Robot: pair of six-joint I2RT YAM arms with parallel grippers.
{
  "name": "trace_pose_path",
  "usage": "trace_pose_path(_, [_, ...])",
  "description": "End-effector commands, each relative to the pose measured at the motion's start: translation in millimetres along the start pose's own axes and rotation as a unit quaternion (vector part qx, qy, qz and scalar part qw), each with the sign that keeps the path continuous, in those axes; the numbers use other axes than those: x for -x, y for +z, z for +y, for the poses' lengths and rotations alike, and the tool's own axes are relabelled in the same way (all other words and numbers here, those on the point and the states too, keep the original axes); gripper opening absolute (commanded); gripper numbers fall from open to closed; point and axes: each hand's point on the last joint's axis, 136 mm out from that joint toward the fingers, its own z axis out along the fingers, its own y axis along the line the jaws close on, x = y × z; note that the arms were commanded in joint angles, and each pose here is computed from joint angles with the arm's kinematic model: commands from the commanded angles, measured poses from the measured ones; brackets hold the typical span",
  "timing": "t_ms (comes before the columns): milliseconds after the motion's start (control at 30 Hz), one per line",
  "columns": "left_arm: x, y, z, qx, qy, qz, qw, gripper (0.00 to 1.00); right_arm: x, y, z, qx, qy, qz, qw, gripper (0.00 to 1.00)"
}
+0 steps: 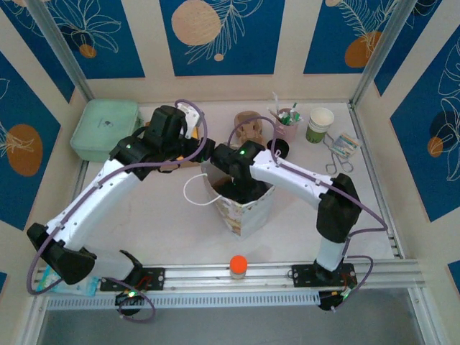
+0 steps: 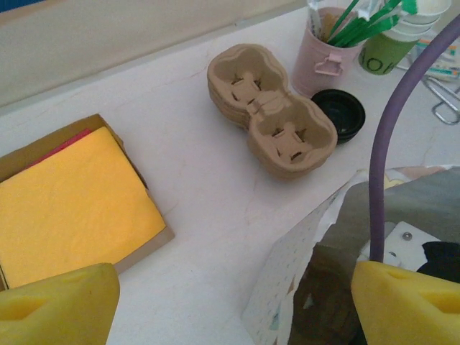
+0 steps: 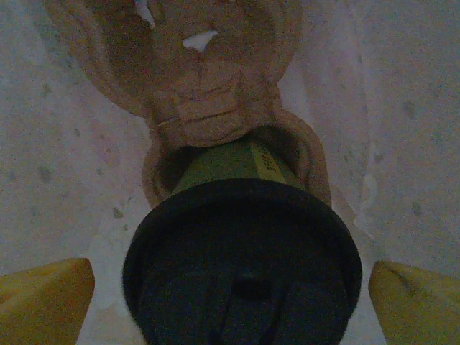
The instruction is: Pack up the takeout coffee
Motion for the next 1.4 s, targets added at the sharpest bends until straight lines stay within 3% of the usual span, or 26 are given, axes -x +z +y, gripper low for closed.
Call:
trace_pose_path(0, [12,-13,-16,-0.038,-0.004,-0.022,0.999,0.85,-2,-33,2,0.013,-0.009,-0.032,0.999,0.99])
trace_pose_path(967, [13,-30,-12,-0.034,-0.024,-0.044,0.998,0.9,-2,-161,10,0.059,-0.081,-0.161,0.982,1.0])
trace_pose_path(1233, [8,-45,-6,-0.035,-0.06,-0.061,0.996,0.91,9,-183,-10,0.048,-0.075,-0.195,0.977,0.98])
trace_pose_path(1367, [-2,-57,-12,-0.086,-0.108,-0.067,0.988,0.92,16,-187,-25,0.047,-0.063,-0.203,0.976,0.96])
